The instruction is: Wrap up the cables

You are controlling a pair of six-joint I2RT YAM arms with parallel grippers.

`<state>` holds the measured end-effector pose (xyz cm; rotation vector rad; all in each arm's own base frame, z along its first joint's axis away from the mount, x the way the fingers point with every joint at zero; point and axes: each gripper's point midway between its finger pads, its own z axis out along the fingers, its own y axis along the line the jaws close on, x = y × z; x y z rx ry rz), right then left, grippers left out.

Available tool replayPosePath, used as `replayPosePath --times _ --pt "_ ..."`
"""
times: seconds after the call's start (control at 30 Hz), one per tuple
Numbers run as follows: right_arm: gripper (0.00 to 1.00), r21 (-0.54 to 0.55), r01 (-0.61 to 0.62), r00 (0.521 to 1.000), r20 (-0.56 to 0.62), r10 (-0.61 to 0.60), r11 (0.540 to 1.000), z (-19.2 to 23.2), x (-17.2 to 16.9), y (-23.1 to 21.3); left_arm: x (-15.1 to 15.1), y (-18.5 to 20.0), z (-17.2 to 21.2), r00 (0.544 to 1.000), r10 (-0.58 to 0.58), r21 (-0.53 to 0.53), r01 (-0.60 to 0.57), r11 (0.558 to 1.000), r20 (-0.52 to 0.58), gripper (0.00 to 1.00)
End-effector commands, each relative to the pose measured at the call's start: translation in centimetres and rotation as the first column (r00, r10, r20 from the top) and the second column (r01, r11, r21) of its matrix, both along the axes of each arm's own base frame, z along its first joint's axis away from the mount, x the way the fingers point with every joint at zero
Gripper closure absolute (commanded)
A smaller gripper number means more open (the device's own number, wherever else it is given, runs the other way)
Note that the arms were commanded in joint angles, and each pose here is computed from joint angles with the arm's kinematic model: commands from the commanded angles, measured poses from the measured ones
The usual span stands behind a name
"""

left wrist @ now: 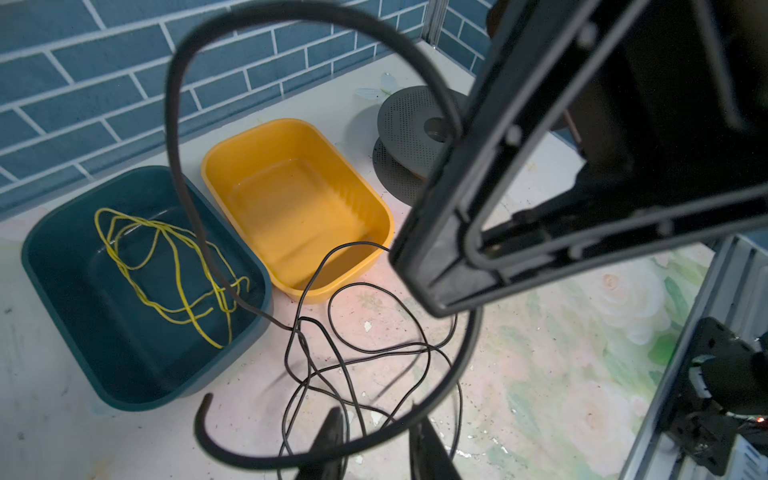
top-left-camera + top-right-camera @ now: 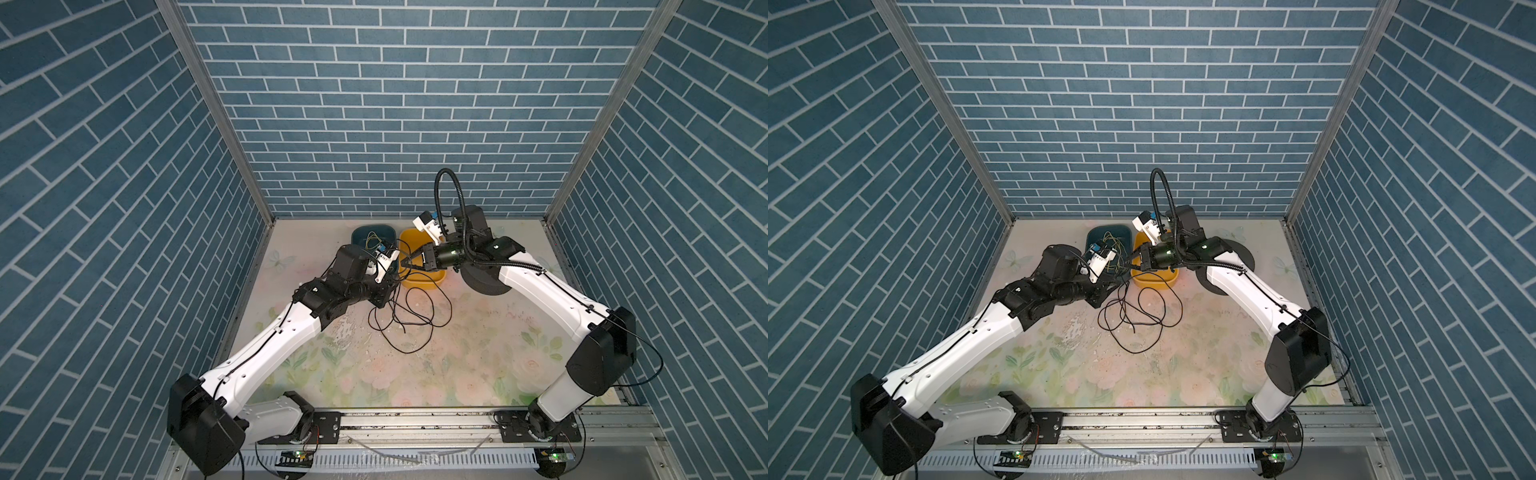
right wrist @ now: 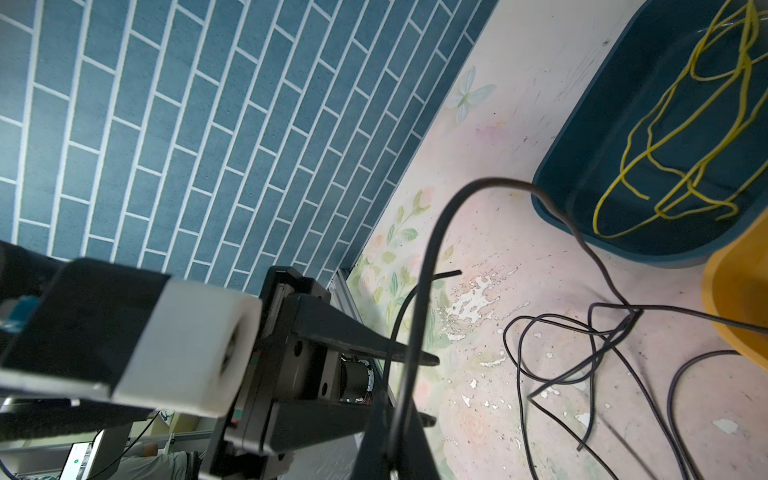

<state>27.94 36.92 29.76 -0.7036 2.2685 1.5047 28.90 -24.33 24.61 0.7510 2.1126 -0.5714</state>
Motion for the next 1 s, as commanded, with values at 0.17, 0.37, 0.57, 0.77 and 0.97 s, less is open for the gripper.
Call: replayPosePath --times 0.17,0.37,0.57,0.77,0.97 --pt "1.0 0.027 -0.006 1.0 0.011 0.006 1.0 1.6 0.3 0.3 -0.2 0.6 1.1 1.0 0.011 0.032 -0.011 0.999 0.028 0.78" --pt "1.0 0.028 -0.007 1.0 0.018 0.006 1.0 2.1 0.4 0.1 -1.0 1.9 1.3 0.999 -0.004 0.098 -0.001 0.995 0.051 0.22" --pt "1.0 -0.017 -0.048 0.999 -0.012 0.047 0.999 1.5 -0.1 0.1 -1.5 0.8 1.6 0.996 -0.087 0.099 0.083 0.992 0.035 0.3" --pt "1.0 -0.015 -0.081 0.997 -0.017 0.081 0.997 1.8 -0.7 0.0 -1.2 -0.6 2.3 0.99 -0.141 0.078 0.139 0.987 0.016 0.41" --pt "1.0 -0.014 -0.084 0.996 -0.018 0.084 0.996 1.8 -0.6 0.1 -0.8 -1.2 2.1 0.988 -0.156 0.088 0.157 0.984 -0.02 0.56"
